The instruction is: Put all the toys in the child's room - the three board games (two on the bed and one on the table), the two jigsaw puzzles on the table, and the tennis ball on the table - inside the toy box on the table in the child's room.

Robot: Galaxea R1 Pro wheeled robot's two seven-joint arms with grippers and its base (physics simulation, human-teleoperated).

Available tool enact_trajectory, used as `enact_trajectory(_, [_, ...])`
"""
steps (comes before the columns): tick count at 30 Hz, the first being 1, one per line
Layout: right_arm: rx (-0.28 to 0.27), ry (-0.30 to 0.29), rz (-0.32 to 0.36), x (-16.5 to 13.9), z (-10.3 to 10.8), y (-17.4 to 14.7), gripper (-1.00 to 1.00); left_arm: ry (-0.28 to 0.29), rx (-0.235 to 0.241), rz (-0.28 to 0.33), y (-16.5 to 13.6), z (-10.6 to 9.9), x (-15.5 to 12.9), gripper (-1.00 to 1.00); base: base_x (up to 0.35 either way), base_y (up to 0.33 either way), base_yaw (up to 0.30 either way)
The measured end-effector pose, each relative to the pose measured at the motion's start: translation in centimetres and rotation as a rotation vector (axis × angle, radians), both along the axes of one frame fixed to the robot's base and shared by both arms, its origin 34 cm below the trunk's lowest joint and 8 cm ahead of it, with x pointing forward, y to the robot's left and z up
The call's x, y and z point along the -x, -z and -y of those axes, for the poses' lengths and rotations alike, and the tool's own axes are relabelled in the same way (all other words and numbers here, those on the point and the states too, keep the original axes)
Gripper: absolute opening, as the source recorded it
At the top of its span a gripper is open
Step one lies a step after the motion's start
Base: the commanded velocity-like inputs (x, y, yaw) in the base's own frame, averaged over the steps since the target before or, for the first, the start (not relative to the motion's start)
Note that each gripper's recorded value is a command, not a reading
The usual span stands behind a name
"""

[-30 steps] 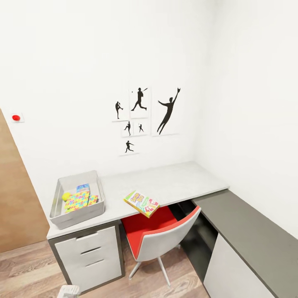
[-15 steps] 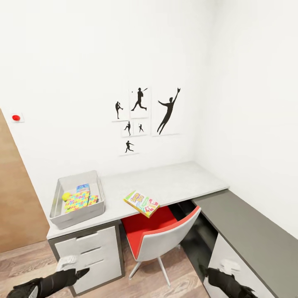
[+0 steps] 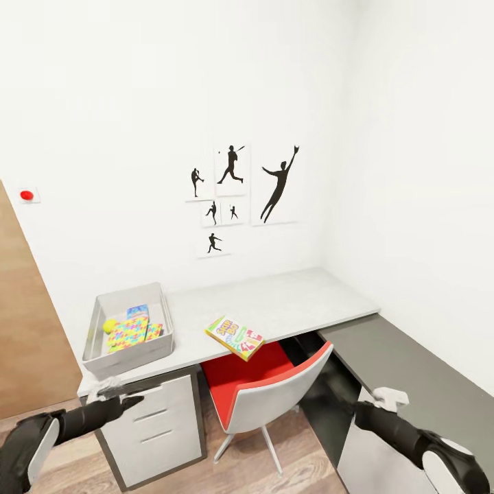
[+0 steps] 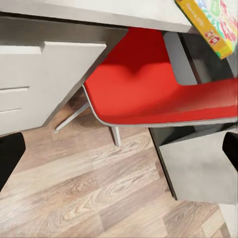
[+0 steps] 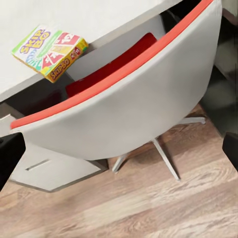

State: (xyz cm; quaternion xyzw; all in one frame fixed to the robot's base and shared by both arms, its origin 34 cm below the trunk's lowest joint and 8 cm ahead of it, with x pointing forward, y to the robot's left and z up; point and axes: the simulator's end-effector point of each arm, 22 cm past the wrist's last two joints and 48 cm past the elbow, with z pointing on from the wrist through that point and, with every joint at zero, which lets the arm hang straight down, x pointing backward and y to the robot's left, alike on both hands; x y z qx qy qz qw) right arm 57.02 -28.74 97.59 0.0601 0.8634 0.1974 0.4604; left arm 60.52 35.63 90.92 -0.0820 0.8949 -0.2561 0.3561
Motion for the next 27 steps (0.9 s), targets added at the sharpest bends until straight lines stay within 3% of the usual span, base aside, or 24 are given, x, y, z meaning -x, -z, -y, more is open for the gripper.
enact_trajectory(7, [-0.057,-0.013,0.021,-0.1,1.4,-2.1,1.0,-0.019,0.024,0.037,-3.2,-0.3,-2.8,1.0,0.0,0.0,0.0])
enact_trajectory(11, [-0.116,-0.03,0.035,0.2,2.3,-3.5,1.0,-0.021,0.045,0.041,-5.0,0.0,-4.3,1.0,0.0,0.0,0.0])
enact_trajectory(16, [-0.238,-0.057,0.072,1.0,4.0,-6.3,1.0,-0.021,0.065,0.039,-6.8,0.5,-5.8,1.0,0.0,0.0,0.0])
enact_trajectory(17, [-0.292,-0.078,0.097,1.4,4.4,-7.7,1.0,-0.025,0.064,0.04,-7.3,0.4,-6.3,1.0,0.0,0.0,0.0])
enact_trajectory(20, [-0.38,-0.122,0.15,2.2,4.8,-10.1,1.0,-0.036,0.059,0.037,-7.7,0.2,-7.0,1.0,0.0,0.0,0.0])
enact_trajectory(21, [-0.435,-0.159,0.191,2.8,4.9,-11.8,1.0,-0.045,0.06,0.034,-7.9,0.2,-7.5,1.0,0.0,0.0,0.0])
enact_trajectory(27, [-0.579,-0.304,0.336,5.5,4.5,-17.1,1.0,-0.05,0.096,0.013,-8.1,1.9,-9.2,1.0,0.0,0.0,0.0])
